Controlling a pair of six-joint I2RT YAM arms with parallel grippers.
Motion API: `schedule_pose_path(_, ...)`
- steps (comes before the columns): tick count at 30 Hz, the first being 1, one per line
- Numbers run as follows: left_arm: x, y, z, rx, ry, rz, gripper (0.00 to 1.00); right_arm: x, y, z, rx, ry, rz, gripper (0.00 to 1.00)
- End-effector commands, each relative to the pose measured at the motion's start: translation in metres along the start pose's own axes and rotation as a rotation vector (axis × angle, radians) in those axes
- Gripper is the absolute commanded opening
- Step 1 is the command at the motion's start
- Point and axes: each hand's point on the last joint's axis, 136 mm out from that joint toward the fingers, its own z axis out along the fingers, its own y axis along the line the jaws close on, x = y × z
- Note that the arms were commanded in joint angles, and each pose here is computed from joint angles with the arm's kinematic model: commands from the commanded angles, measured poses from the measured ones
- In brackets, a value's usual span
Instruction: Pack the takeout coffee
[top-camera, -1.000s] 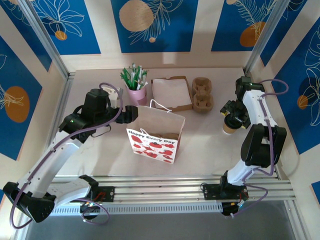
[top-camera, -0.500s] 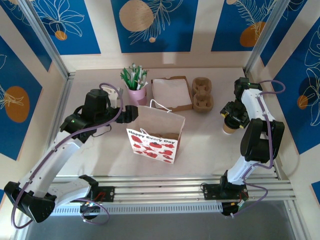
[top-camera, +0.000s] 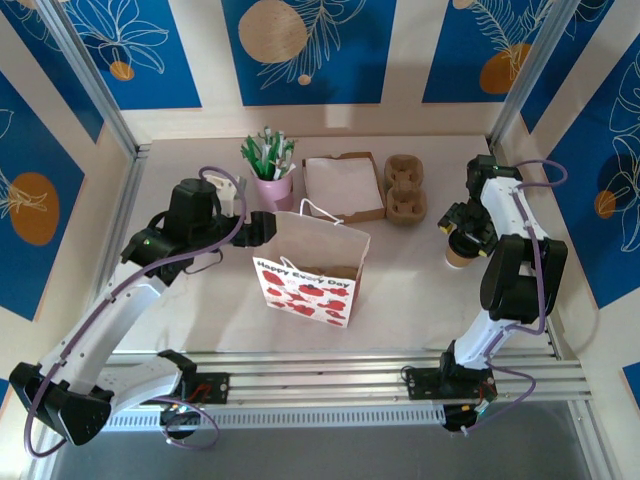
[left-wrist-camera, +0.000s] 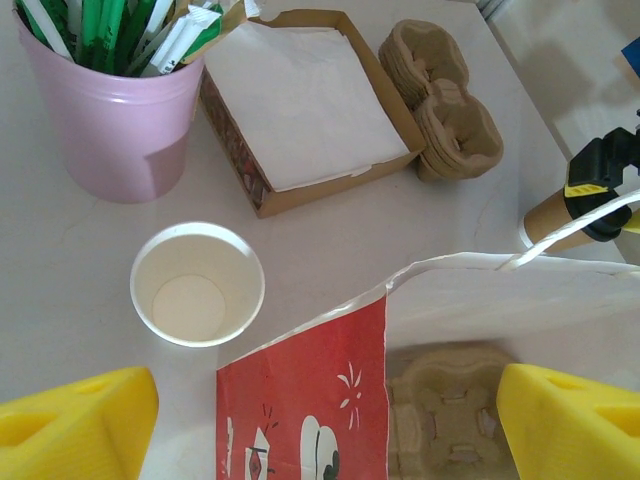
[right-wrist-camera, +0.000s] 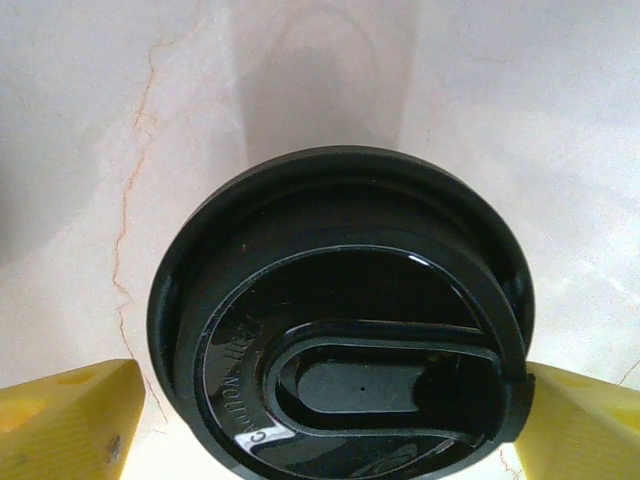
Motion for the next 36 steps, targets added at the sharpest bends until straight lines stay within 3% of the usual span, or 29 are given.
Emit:
schedule_pose_path(1,-0.004,0.001,0.001,0.014,-0.016,-0.008,0.88,0.004,0.002,0.008,0.009,0.026,-0.019,0.91)
schedule_pose_path(21,-0.001,0.003,0.006,0.018,-0.003,-0.018,0.87,0.011,0.007,0.009,-0.020,0.034,-0.039,0.78)
schedule_pose_path(36,0.001,0.004,0.008,0.025,0.001,-0.025,0.87,0.046,0.026,-0.059,-0.188,-0.097,-0.196,0.72)
